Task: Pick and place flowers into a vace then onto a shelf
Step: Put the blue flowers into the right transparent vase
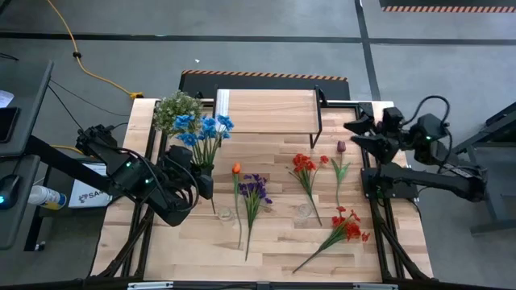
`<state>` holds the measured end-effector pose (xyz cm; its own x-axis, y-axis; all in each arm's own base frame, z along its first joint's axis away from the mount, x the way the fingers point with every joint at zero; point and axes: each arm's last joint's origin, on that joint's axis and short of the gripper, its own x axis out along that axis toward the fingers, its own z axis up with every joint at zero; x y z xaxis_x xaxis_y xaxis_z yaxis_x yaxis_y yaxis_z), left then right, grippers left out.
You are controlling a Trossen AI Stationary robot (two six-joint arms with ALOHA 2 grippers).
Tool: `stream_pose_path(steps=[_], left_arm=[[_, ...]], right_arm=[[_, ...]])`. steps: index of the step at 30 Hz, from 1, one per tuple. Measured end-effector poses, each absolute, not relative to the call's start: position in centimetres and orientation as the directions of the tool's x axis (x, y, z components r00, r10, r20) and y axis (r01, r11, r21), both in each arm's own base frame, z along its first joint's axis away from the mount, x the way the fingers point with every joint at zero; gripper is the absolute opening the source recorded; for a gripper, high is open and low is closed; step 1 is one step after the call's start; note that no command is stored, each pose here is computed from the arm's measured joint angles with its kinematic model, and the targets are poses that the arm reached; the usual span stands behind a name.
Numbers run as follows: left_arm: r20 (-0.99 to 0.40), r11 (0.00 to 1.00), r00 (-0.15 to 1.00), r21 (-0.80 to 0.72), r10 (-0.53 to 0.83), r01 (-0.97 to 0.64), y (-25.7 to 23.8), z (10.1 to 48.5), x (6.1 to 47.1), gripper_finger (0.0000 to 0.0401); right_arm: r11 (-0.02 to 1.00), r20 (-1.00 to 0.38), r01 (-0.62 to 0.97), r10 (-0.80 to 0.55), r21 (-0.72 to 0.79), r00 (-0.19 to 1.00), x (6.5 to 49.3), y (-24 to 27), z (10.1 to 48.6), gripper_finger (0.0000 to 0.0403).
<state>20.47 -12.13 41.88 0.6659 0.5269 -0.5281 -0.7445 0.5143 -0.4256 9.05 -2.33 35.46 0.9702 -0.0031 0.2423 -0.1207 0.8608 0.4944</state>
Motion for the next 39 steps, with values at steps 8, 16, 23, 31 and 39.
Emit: stream_pose_path(steps=[8, 16, 23, 31, 39], left_arm=[[-0.491, 0.537, 0.674, -0.409, 0.553, -0.738, -12.1, 42.0, 20.5, 0.0039], [-0.473, 0.549, 0.676, -0.395, 0.566, -0.736, -12.1, 42.1, 20.6, 0.0039], [-0.430, 0.579, 0.695, -0.386, 0.576, -0.718, -12.2, 42.4, 20.9, 0.0039], [-0.389, 0.623, 0.734, -0.388, 0.557, -0.679, -12.7, 42.9, 21.6, 0.0039], [-0.356, 0.661, 0.764, -0.385, 0.538, -0.644, -13.1, 43.4, 22.1, 0.0039]], right_arm=[[0.849, 0.179, -0.157, 0.074, 0.506, 0.981, 12.1, -2.5, 34.9, 0.0303], [0.842, 0.236, -0.272, 0.178, 0.465, 0.955, 15.6, -0.9, 35.0, 0.0303], [0.841, 0.213, -0.272, 0.192, 0.467, 0.958, 19.0, 1.0, 33.9, 0.0303], [0.844, 0.268, -0.298, 0.191, 0.447, 0.944, 22.0, 2.6, 33.0, 0.0303], [0.836, 0.282, -0.300, 0.184, 0.459, 0.942, 23.7, 3.5, 32.0, 0.0303]])
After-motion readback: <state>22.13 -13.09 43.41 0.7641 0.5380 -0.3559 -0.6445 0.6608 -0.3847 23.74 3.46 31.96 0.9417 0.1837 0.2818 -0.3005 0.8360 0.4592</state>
